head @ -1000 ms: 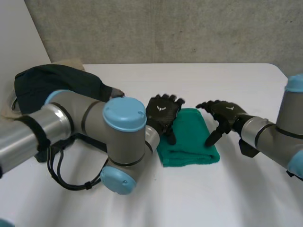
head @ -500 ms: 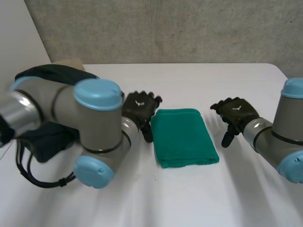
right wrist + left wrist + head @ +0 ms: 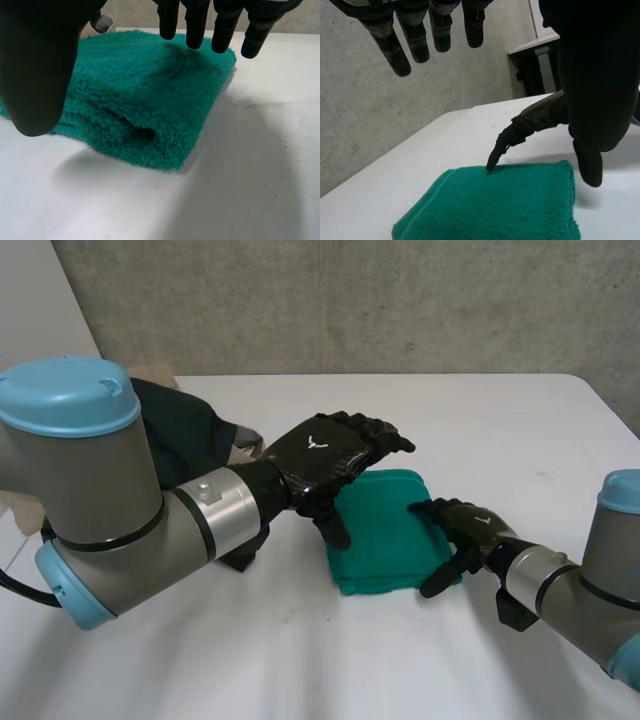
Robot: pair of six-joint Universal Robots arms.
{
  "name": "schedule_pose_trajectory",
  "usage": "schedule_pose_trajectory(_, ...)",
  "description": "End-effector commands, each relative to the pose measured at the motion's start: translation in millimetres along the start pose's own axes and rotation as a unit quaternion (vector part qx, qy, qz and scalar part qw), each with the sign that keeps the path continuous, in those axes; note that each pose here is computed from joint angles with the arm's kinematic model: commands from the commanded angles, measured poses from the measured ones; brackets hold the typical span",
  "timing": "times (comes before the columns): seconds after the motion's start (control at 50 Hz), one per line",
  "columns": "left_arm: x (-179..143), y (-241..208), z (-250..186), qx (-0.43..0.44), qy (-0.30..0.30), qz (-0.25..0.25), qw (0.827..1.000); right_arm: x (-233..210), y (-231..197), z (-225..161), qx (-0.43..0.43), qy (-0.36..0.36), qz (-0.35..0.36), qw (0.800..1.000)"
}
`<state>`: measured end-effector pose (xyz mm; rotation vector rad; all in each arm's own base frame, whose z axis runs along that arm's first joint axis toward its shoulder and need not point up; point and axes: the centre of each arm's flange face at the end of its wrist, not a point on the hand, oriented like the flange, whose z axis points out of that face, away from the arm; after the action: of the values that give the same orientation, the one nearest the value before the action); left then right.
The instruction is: Fold the laundry.
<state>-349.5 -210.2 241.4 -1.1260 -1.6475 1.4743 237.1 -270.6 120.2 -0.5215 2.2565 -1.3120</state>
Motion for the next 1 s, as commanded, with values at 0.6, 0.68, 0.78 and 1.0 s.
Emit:
schedule_pose_trajectory(0.6, 1.3, -8.3, 0.2, 0.013, -0.004, 0.008, 1.0, 138.2, -91.7, 79.3, 0.18, 0.203, -0.026, 0.962)
schedule_pose_trajectory(0.68, 6.5, -10.7, 0.7, 0.016, 0.003, 0.01, 1.0, 186.2, -101.3, 87.3, 0.193, 0.26, -0.019, 0.946)
schedule_pose_trajectory(0.78, 10.0, -11.4, 1.3, 0.018, 0.007, 0.012, 1.0, 228.2, -114.0, 95.9, 0.204, 0.297, -0.012, 0.933)
schedule_pose_trajectory(1.0, 19.2, -14.3, 2.7, 0.027, 0.018, 0.018, 0.999, 293.3, -120.5, 89.4, 0.221, 0.351, -0.01, 0.91)
